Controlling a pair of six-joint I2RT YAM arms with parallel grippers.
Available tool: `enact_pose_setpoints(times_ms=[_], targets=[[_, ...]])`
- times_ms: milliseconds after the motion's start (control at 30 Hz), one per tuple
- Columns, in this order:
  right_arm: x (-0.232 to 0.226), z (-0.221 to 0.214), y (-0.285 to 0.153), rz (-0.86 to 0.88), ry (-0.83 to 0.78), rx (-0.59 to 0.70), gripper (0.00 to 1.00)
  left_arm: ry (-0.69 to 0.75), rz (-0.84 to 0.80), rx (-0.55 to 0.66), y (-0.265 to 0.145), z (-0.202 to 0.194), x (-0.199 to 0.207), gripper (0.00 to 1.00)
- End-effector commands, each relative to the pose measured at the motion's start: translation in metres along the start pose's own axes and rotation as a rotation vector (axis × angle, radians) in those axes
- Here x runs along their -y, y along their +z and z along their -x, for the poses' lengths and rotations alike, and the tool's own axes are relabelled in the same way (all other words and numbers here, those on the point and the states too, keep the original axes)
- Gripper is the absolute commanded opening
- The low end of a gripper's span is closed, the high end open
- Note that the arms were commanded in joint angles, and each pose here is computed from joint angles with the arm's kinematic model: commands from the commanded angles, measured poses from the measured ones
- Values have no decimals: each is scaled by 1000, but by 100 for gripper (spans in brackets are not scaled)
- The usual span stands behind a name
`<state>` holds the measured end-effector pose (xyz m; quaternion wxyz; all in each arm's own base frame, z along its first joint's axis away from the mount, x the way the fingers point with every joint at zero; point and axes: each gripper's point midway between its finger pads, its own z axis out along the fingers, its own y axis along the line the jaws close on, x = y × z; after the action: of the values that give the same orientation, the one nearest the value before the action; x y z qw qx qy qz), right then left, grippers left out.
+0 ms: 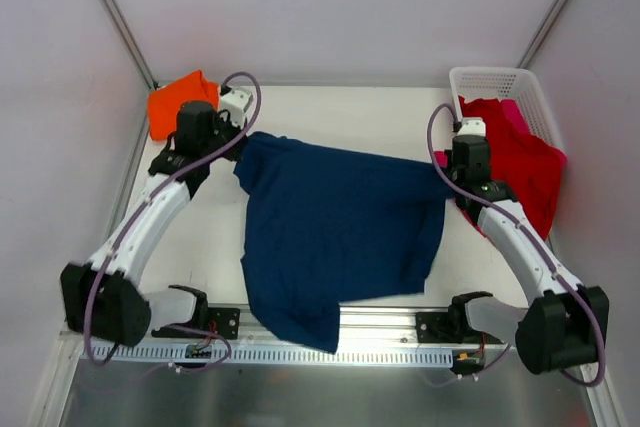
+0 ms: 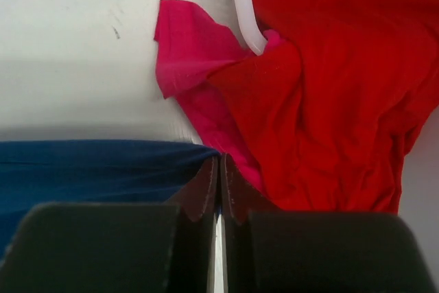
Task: Fold and stack the t-shirts
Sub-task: Flatten out the tshirt
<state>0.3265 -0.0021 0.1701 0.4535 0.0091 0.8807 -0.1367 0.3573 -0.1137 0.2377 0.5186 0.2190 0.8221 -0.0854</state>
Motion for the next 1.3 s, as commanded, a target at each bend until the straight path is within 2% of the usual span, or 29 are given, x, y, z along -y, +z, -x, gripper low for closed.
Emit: enact_pose_setpoints(times_ms=[0,33,67,133,167,200,233,267,333,367,400,433,467,567,600,633,667,700,733,767,800,900,967,1033,1100,1133,1200,1233,1267], targets=[[39,51,9,-208,130,182,0,-74,91,69,46,14,-55,0],[38,50,16,-215,124,169,0,-77,100,43,61,8,-62,0],[39,55,21,-227,116,168,0,-95,91,-55,93,-25,-68,0],[34,50,44,-253,67,114,0,-85,92,-66,120,-19,-78,0],[35,58,49,-267,42,112,0,-103,72,-124,143,-42,-78,0],[32,56,65,-291,21,94,0,-96,74,-76,157,-23,-85,0],[30,57,73,-300,3,81,0,-108,55,-108,177,-37,-85,0],[32,72,78,-316,4,95,0,-97,44,-57,185,-12,-90,0],[25,65,101,-335,-43,50,0,-91,47,-38,203,-2,-97,0],[24,67,108,-344,-51,45,0,-95,45,-69,221,-16,-100,0],[24,83,113,-356,-39,67,0,-76,58,-22,228,8,-108,0],[18,75,129,-361,-65,35,0,-72,56,-46,245,-6,-111,0],[16,77,136,-366,-73,32,0,-58,67,1,251,16,-118,0],[11,86,162,-399,-104,19,0,-29,68,-6,278,6,-124,0],[13,90,168,-427,-108,19,0,-9,83,31,282,23,-131,1],[13,106,172,-446,-100,44,0,11,103,8,295,9,-137,2],[11,98,187,-464,-130,15,0,24,117,14,300,11,-142,6],[14,99,191,-499,-141,6,9,39,138,46,303,25,-148,17],[15,116,193,-512,-128,27,40,42,161,29,313,14,-154,30],[12,106,203,-513,-148,-9,71,43,185,45,314,21,-159,55],[13,106,205,-514,-151,-25,99,39,204,41,315,19,-163,97],[23,118,195,-561,-116,-16,99,5,333,56,308,26,-184,99],[28,121,183,-572,-102,-14,99,-17,403,87,291,47,-194,99],[34,140,156,-584,-62,32,99,-1,457,140,264,84,-197,99],[33,159,121,-576,-51,87,100,32,500,155,244,105,-189,99],[33,166,108,-575,-47,111,100,37,531,205,217,134,-188,99],[19,178,78,-551,-66,164,99,43,562,216,196,146,-177,99],[22,195,49,-538,-40,219,100,32,582,269,165,173,-174,99],[6,202,30,-506,-50,254,100,22,590,248,157,164,-170,99]])
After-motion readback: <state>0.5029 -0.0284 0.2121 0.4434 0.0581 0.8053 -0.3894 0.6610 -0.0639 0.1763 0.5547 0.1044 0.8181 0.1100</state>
